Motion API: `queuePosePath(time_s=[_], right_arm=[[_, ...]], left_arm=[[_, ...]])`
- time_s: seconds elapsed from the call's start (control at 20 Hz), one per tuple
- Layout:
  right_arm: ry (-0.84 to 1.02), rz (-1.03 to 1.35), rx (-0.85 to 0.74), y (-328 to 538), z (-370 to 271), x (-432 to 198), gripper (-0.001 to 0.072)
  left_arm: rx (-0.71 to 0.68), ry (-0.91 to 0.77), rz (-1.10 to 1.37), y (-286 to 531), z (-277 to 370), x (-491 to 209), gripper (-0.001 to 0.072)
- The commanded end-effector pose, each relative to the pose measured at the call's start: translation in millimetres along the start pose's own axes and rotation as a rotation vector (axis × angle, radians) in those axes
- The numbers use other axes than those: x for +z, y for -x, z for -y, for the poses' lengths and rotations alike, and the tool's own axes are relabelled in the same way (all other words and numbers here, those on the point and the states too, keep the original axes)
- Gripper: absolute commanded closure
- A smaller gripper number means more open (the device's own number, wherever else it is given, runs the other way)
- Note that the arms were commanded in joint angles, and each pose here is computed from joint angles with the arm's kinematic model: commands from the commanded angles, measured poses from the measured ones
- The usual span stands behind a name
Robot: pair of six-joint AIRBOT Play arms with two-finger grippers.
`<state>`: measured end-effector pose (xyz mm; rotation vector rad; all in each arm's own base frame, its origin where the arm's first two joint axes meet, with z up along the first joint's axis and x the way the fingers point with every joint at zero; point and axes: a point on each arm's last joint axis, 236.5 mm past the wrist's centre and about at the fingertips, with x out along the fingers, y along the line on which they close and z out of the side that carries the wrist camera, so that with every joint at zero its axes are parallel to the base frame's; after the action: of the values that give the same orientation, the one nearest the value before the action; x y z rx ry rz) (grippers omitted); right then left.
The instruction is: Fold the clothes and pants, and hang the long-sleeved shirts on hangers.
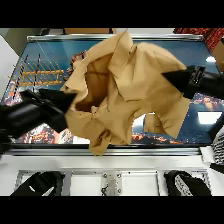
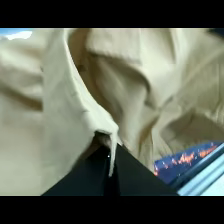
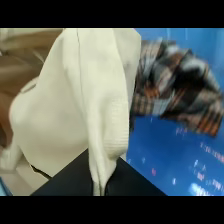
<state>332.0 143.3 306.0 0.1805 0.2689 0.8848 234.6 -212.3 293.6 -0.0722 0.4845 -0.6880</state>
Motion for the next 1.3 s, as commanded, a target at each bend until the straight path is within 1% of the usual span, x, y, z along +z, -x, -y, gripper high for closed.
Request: queuePosePath(time_s=[0.0,0.15,0.2,0.25,0.3,0.5,0.7,0.8,0.85,0.9,0.95,1.1,1.25], right_arm=[[0.075,0.191,-0.009,12,-18,49,0.0704],[0.109,0.247,-0.008,22,-34,64,0.0704],[0.118,0.256,-0.012,24,-37,66,0.0704],[0.125,0.268,-0.022,27,-39,70,0.0704],[0.135,0.289,-0.046,31,-38,75,0.0704],[0.204,0.376,-0.221,55,-18,101,0.0704],[0.217,0.394,-0.541,103,38,119,0.0704],[0.230,0.365,-0.755,143,74,120,0.0704],[0.236,0.354,-0.881,170,92,121,0.0704],[0.234,0.348,-1.001,198,107,121,0.0704],[0.231,0.350,-1.123,229,120,121,0.0704],[0.202,0.388,-1.415,313,135,122,0.0704],[0.186,0.430,-1.605,374,135,127,0.0704]], left_arm=[[-0.005,-0.052,-0.065,-33,18,-23,0.0694],[-0.025,-0.063,-0.059,-67,28,-23,0.0685],[-0.015,-0.057,-0.053,-78,24,-21,0.0427],[-0.002,-0.050,-0.040,-86,19,-17,0.0097],[0.019,-0.037,-0.029,-90,10,-11,0.0041],[0.104,0.015,0.076,-78,-25,45,0.0041],[0.132,0.035,0.140,-65,-37,73,0.0042],[0.133,0.035,0.134,-67,-37,70,0.0044],[0.135,0.036,0.125,-69,-38,66,0.0126],[0.138,0.035,0.112,-72,-40,61,0.0430],[0.141,0.034,0.101,-75,-41,56,0.0693],[0.145,0.031,0.084,-80,-43,49,0.0692],[0.148,0.031,0.067,-88,-45,45,0.0692]])
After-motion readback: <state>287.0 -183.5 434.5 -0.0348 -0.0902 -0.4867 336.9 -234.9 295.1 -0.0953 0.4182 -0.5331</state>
